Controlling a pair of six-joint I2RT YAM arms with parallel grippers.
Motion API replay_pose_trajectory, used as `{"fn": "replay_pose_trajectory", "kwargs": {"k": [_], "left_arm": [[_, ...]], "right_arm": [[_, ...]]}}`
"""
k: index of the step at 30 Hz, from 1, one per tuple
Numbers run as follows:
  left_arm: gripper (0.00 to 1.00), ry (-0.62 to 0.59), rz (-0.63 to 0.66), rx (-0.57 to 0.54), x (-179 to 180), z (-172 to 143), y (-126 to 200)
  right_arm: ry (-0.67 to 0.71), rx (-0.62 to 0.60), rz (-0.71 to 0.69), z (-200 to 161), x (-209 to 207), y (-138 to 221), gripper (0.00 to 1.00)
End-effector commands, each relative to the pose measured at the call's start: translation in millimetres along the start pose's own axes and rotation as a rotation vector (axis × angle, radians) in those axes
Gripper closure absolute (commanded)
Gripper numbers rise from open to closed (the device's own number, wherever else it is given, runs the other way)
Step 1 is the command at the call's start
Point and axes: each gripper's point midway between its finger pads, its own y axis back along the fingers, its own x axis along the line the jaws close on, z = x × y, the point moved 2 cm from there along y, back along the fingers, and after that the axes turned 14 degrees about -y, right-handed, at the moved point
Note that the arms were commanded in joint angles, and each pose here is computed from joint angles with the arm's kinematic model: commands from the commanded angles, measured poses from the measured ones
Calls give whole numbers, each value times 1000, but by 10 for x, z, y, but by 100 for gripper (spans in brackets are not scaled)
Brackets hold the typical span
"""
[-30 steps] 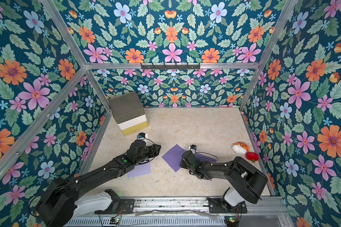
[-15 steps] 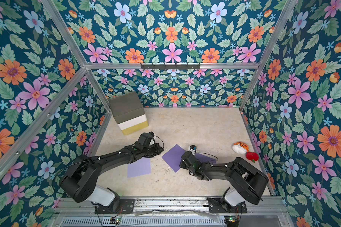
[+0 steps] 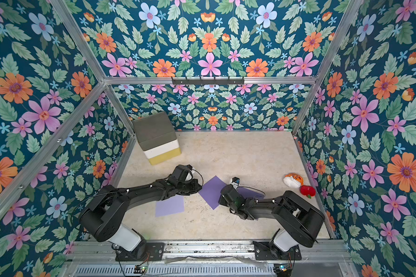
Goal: Fold the square paper diagonally
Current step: Fold the paper at the center of the board.
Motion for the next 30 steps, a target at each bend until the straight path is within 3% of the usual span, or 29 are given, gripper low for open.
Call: {"fn": "replay_pose_trajectory", "kwargs": {"k": [1, 10, 17, 23, 30], "left_arm": [[90, -2, 38, 25, 73, -47, -45], [89, 0, 47, 73, 115, -74, -204], [91, -8, 168, 129, 324, -171, -258], [95, -42, 244, 163, 399, -268, -273], [97, -79, 275, 190, 395, -317, -281]], "right_arm": [[0, 0, -28, -6, -53, 3, 100], [6, 20, -2, -39, -6, -5, 100], [1, 25, 10, -44, -13, 44, 100], [-5, 36, 29, 16, 8, 78, 73], [-57, 57, 90, 176, -76, 103, 71]]}}
